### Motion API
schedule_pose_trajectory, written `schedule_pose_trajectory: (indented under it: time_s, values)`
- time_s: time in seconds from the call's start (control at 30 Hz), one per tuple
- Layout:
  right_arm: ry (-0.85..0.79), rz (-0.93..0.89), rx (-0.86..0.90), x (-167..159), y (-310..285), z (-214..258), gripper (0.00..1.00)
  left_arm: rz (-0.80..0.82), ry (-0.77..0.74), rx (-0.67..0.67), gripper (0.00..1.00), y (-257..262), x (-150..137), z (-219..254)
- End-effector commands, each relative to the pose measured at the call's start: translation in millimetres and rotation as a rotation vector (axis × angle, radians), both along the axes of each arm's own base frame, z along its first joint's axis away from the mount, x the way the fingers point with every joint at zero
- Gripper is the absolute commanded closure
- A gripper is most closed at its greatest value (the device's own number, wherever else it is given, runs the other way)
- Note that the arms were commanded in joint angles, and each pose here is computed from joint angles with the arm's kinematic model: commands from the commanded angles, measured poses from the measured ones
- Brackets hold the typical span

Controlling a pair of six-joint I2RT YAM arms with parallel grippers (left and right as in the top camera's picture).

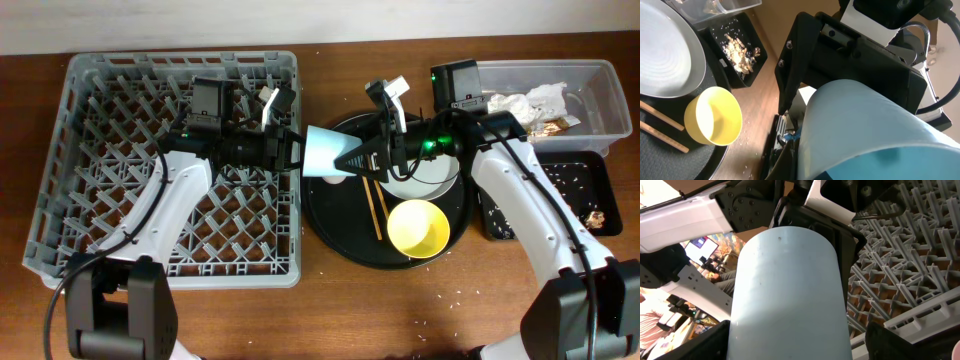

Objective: Sort waste into correct bins and load items into the dishwasher rack

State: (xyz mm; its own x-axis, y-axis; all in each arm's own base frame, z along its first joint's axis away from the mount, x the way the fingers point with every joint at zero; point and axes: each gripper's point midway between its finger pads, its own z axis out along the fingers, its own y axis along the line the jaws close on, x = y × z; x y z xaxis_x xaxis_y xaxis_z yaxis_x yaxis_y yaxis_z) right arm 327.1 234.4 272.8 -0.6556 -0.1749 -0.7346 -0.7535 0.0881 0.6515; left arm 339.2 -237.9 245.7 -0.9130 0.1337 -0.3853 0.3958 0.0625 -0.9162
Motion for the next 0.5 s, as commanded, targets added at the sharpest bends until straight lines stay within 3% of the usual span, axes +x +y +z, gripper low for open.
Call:
schedule_pose_trajectory:
  time_s: [0.0, 0.07, 0.1, 0.2, 0.3, 0.47]
  values:
    - [0.002, -0.002, -0.009, 2.7, 0.8, -6.9, 0.15, -0.018, -0.035, -0.03, 0.99, 0.6, -3.6, 15.4]
    - [0.041, -0.093, -0.057, 19.8, -14.4, -14.0, 0.15, 0.01, -0.038, 0.004, 0.99, 0.7, 1.2, 9.5]
    - [0.08, -0.206, -0.103, 40.6, -34.6, -20.9, 0.1, 0.051, -0.038, 0.058, 0.99, 0.6, 7.6, -0.2]
    - [0.124, -0.47, -0.109, 84.2, -118.4, -11.1, 0.02, 0.201, -0.021, 0.353, 0.99, -3.7, 22.3, -51.3]
    - [0.149, -0.587, -0.1, 91.9, -167.0, 1.2, 0.02, 0.24, -0.037, 0.61, 0.99, -16.4, 10.4, -90.8]
    - [0.171, -0.575, -0.119, 87.7, -158.1, -1.5, 0.02, 0.269, -0.086, 1.03, 0.99, -1.0, -18.6, -139.1]
